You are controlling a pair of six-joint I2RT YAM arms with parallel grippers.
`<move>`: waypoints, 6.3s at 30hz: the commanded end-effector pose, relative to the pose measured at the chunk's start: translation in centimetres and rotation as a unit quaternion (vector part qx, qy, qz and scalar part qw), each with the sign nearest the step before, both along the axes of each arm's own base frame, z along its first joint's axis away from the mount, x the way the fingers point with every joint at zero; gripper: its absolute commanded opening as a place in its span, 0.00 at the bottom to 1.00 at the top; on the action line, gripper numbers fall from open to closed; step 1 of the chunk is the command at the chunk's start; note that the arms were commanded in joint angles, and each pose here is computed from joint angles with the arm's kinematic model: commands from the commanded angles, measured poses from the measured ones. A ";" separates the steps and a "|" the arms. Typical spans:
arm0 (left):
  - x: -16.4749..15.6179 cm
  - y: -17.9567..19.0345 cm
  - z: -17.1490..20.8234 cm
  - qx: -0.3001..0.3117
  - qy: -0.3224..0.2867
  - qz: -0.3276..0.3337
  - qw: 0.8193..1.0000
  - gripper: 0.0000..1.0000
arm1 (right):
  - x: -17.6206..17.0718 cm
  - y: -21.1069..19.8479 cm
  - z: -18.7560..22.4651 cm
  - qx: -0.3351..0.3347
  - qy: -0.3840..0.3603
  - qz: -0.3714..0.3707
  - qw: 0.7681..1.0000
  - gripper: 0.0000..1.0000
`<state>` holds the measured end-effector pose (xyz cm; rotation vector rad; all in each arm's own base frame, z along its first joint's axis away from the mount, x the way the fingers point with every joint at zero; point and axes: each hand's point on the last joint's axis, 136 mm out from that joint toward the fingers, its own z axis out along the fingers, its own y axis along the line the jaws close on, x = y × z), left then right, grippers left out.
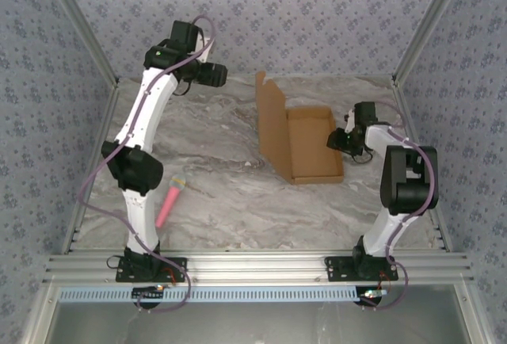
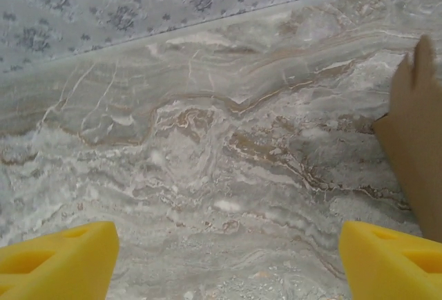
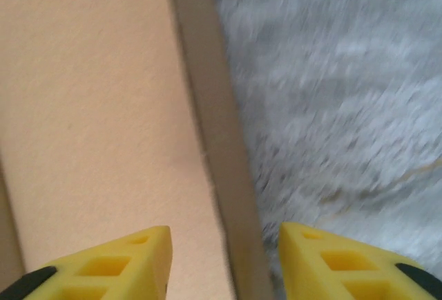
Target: Fold the paper box
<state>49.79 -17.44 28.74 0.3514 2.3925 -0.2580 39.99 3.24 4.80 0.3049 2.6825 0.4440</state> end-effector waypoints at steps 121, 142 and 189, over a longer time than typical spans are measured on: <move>-31.2 6.5 -26.0 0.020 0.268 0.163 0.949 0.77 | -3.9 17.0 1.2 0.156 -0.047 0.098 0.982 0.65; -30.7 4.7 -25.1 0.011 0.257 0.122 0.959 0.57 | -3.5 16.4 2.4 0.146 -0.057 0.096 0.983 0.65; -13.9 -12.8 -11.7 0.019 0.069 -0.121 0.990 0.26 | -4.3 8.7 8.8 0.032 -0.120 0.074 0.989 0.73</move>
